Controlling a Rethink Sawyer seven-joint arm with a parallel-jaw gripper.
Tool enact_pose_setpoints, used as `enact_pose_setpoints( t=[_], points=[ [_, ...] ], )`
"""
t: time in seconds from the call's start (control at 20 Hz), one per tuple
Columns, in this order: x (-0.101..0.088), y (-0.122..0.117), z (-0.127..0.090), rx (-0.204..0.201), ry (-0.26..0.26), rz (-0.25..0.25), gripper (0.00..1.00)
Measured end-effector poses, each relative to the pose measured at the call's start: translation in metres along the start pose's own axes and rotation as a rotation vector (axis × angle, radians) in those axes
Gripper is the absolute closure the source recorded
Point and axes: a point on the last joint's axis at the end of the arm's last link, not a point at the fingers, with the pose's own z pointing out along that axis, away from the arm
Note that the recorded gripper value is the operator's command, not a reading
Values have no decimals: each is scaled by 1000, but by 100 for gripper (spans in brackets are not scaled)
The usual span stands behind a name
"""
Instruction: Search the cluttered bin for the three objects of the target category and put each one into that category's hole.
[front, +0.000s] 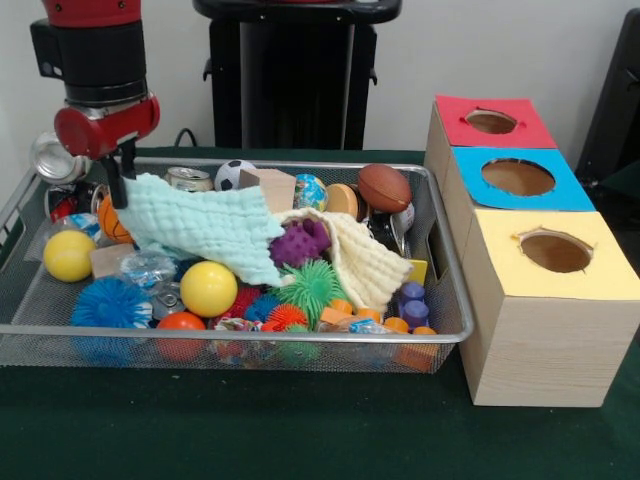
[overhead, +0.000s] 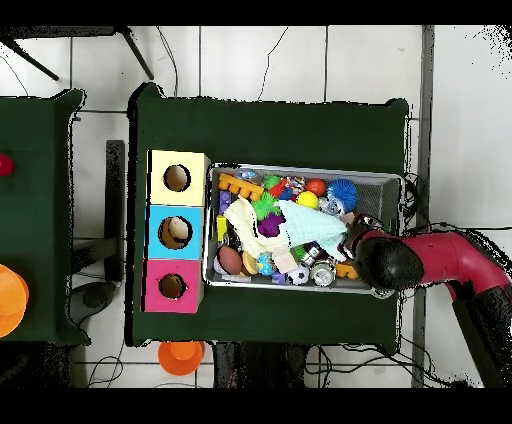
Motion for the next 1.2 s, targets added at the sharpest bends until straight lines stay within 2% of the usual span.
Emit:
enact_pose_setpoints(
  t=[0.25,0.5,1.2],
  points=[
    [10,-7,-3,-8,10,-54,100],
    [15,-16,-4,5,16,-97,100],
    [24,-43,-10,55,40,-153,100]
  ],
)
